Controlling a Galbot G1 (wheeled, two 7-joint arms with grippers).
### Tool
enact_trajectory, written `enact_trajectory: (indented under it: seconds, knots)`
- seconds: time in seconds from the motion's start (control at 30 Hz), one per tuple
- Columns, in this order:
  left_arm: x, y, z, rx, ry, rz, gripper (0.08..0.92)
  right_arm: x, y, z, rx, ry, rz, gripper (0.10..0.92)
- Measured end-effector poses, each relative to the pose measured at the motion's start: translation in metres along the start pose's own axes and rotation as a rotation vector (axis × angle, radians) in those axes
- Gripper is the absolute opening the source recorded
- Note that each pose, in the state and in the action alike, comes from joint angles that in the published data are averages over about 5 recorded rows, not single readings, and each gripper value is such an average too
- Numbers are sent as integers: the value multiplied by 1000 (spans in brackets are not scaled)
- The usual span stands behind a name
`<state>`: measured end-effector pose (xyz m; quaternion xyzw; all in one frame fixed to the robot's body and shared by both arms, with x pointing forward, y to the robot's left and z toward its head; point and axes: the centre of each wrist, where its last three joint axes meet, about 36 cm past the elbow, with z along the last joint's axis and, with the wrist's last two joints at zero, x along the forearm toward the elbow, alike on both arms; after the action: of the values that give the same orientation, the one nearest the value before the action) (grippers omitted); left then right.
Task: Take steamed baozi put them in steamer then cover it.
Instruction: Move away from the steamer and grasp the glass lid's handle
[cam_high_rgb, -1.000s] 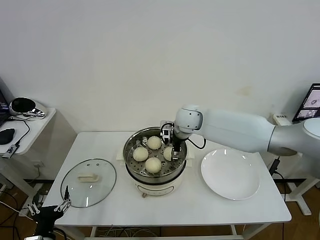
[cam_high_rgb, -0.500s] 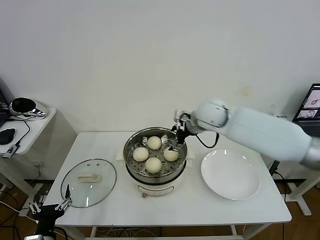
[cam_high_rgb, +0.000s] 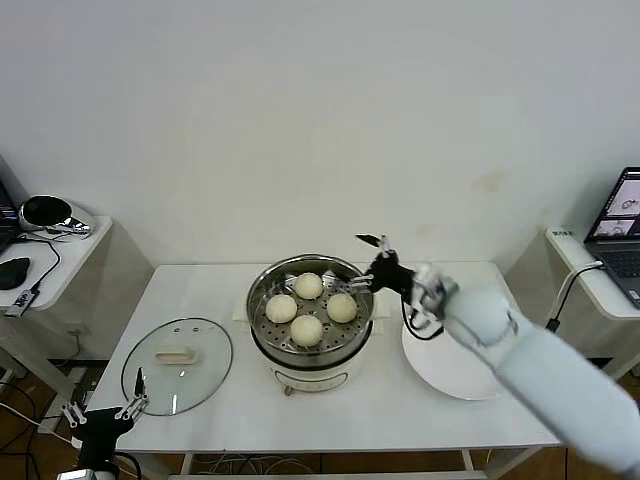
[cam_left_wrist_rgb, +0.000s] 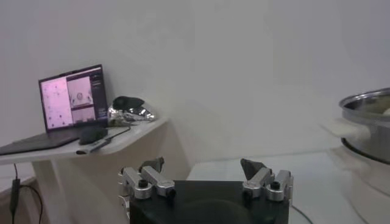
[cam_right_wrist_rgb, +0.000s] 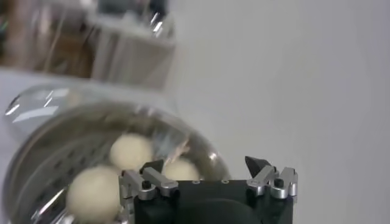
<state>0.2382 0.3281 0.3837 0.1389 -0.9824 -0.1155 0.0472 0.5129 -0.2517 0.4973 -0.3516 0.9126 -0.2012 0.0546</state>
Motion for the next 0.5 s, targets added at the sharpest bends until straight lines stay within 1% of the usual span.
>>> enact_trajectory:
  seconds: [0.1,0.23,0.33,0.5]
  knots:
    - [-3,2,6,-63,-15,-12,823,24,11,24,-42,-75,111,823]
    - [-7,11,16,-209,-34,-3,823,61,25,49,-93,-113,272,823]
    - [-13,22,23,-368,-62,5,823,92,36,63,-126,-105,391,823]
    - [-27,45,35,-703,-130,15,823,143,52,81,-166,-50,569,823]
